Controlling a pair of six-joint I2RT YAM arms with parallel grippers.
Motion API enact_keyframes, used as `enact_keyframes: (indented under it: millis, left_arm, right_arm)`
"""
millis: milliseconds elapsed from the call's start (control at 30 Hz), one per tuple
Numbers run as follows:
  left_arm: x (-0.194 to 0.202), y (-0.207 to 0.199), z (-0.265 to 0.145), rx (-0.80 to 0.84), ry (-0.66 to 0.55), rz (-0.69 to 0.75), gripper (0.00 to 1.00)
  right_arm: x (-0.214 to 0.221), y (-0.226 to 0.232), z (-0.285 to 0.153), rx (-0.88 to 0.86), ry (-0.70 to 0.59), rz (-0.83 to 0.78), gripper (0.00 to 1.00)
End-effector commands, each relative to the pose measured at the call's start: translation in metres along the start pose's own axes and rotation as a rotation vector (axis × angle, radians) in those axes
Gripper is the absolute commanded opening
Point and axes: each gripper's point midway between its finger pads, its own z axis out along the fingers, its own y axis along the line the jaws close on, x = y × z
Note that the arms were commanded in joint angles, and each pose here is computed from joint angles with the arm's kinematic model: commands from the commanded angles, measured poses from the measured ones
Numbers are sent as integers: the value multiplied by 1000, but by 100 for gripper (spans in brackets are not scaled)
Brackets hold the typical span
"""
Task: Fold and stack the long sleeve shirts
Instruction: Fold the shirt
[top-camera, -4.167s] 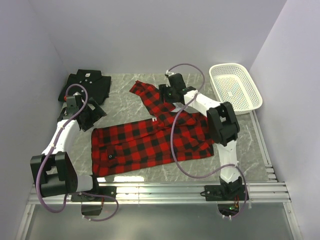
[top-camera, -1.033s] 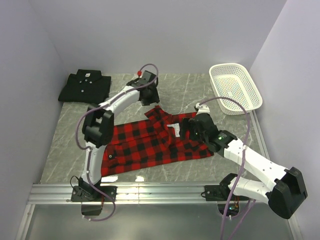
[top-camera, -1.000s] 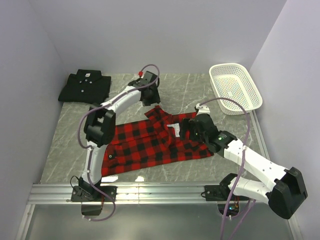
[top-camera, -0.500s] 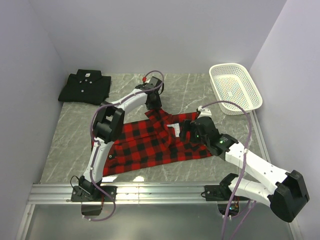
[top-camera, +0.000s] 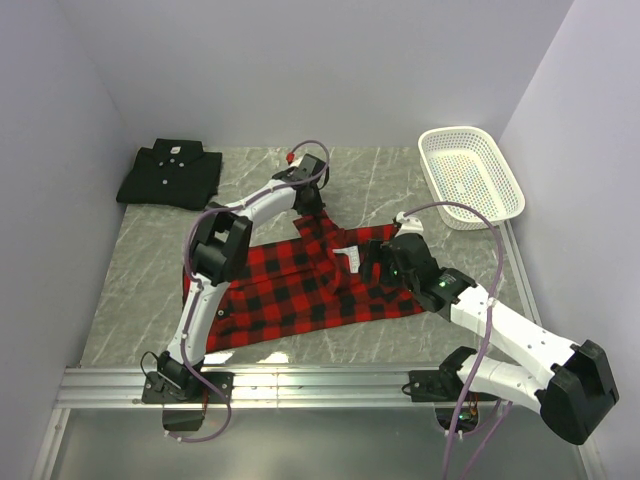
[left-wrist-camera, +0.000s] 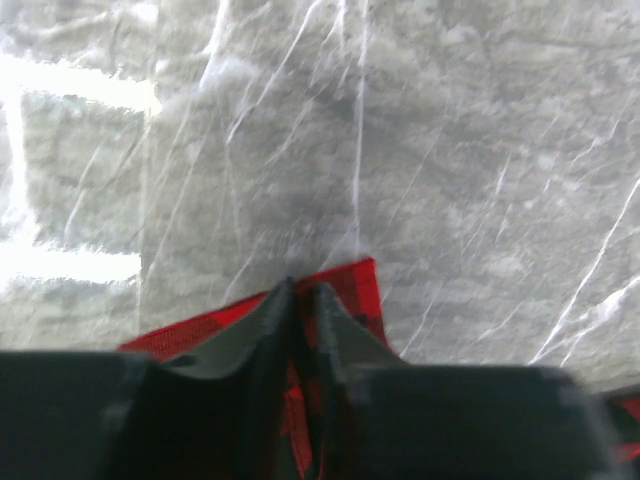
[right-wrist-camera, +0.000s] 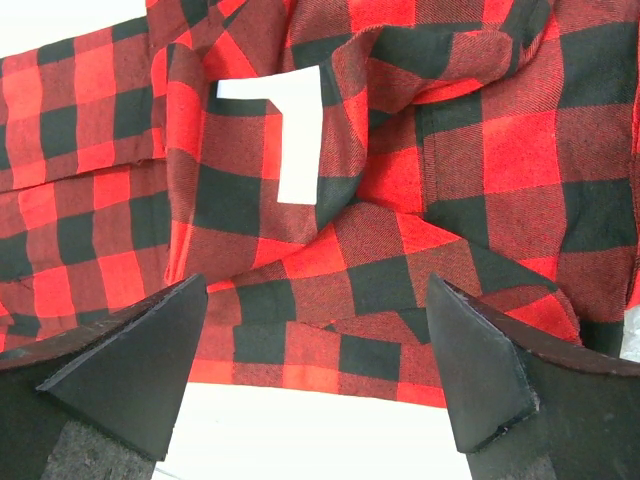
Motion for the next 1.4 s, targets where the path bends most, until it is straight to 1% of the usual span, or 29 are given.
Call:
enact_keyframes:
  millis: [0,33,67,133,167,300,367,400,433,667,700,767,900,967,1000,1067,1100,1200,1267,1367]
  left_arm:
    - [13,2,19,2,14,12,19]
    - [12,2,21,6,8,11,16]
    - [12,3,23,8,8,23,10]
    - [10,0,28,23,-9,36,2]
    - [8,-1,29,30,-17,43,1]
    - [-4,1,31,50,-74,68,0]
    - [-15,6,32,53,-101,51,1]
    - [-18,8,34,57,-101,45,1]
    - [-21,15,37,51,-97,34,0]
    - [-21,31,48,44,-85,18,1]
    - [-21,35,51,38,-83,13,0]
    - [-26,43,53,27,-85,-10,0]
    - [-36,74,57,-11,-81,-68,0]
    - [-42,82,55,-11,-92,-92,0]
    - [-46,93,54,-21,-96,-105,0]
    - [-52,103,53,-28,-105,-123,0]
    - [-55,108,53,-35,-107,-128,0]
    - [-66,129,54,-58,-108,-156,0]
    - [-69,134,51,-65,-111,-162,1]
    - [-83,134,33,-58,-148,-169,0]
  right_arm:
    - [-10,0,0,2,-45,17,96]
    - [-9,0,1,5,-38,14,96]
    - [-9,1,2,5,-33,12,96]
    - [-8,1,4,8,-20,13,96]
    - [-8,1,5,9,-18,18,96]
    - [-2,1,12,1,44,78,95]
    - [0,3,16,-44,87,134,94]
    - [5,0,21,-41,113,169,93]
    - [12,3,26,-81,165,216,92]
    - [27,4,46,-98,268,276,90]
    - [33,5,51,-102,302,297,89]
    - [33,7,58,-118,310,315,88]
    - [42,8,80,-119,369,356,87]
    - [36,13,88,-135,361,363,87]
    - [41,12,95,-126,377,377,87]
    - [34,15,104,-137,357,382,86]
    - [39,14,111,-126,378,389,86]
    - [32,17,124,-124,369,376,86]
    - [23,16,127,-112,352,367,86]
    - [15,15,123,-103,332,342,86]
